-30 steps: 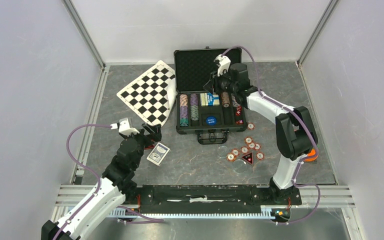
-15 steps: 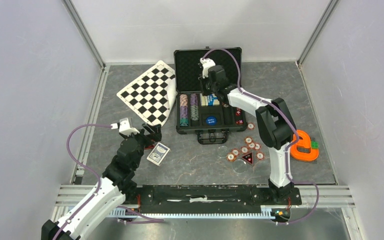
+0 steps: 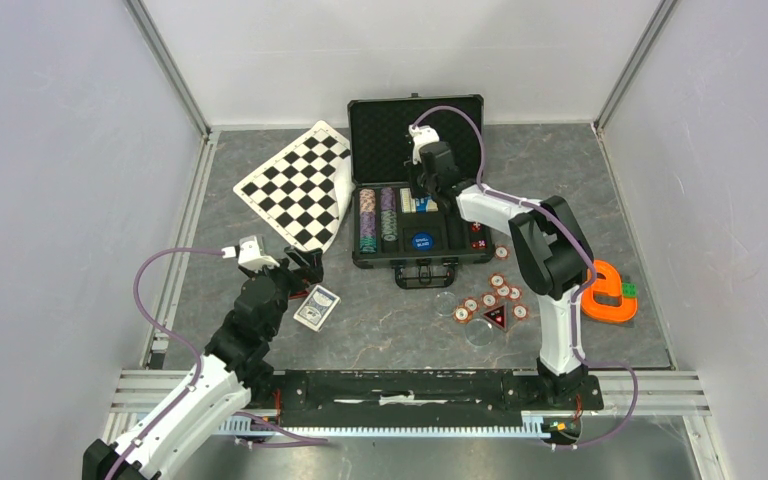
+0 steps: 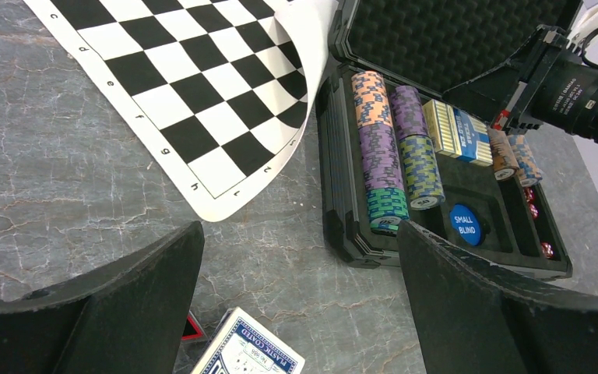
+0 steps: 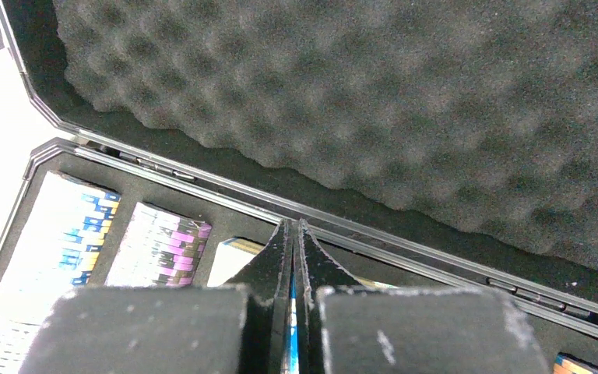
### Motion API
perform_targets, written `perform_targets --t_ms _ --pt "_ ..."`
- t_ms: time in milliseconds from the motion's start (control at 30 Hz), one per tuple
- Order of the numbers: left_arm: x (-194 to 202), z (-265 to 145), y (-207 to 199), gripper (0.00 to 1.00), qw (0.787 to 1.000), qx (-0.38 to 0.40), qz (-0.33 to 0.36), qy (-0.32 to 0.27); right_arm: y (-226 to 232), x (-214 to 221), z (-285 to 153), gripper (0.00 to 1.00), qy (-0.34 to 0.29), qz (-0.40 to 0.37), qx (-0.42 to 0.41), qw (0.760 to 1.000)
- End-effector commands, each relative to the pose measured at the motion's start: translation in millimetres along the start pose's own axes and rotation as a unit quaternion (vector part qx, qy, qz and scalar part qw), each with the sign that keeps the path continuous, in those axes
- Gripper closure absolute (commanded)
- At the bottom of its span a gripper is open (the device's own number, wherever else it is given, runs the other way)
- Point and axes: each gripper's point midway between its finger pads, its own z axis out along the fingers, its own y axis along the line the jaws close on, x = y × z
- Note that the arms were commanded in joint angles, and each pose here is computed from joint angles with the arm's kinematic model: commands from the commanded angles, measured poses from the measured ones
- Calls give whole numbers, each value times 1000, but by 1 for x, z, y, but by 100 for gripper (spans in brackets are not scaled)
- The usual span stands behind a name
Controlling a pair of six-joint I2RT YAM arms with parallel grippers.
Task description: Pack up texas hold em set
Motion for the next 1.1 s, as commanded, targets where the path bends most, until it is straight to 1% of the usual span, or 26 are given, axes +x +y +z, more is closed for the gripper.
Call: perform_targets --t_ms 0,233,367,433,533,733,867,933,1000,1067 --pt "-8 2 0 0 1000 -1 13 -16 -12 41 -13 100 79 -8 25 997" --pt "-8 2 0 0 1000 -1 13 -18 -16 -32 -28 100 21 -21 46 999" --pt "-8 2 0 0 1000 0 13 -16 -27 -56 -40 100 -4 -22 68 997" --pt "-8 2 -1 0 1000 1 13 -16 -35 -54 -42 100 -2 -23 81 996" --pt "-7 2 -1 0 1000 1 13 -14 -44 -36 -39 100 13 -22 89 996" --pt "-7 2 -1 0 1000 0 13 -14 -45 27 -36 100 58 -11 73 996" --pt "-6 3 -1 0 1000 0 13 -13 -43 57 -38 100 79 -4 64 995" --pt "-6 3 -1 0 1000 1 13 -13 -44 58 -40 100 79 -5 65 995" --pt "-6 3 -2 0 1000 2 13 -12 -43 42 -41 100 65 -7 66 996" --pt "-6 3 -2 0 1000 2 13 -12 -42 16 -41 100 50 -11 66 996"
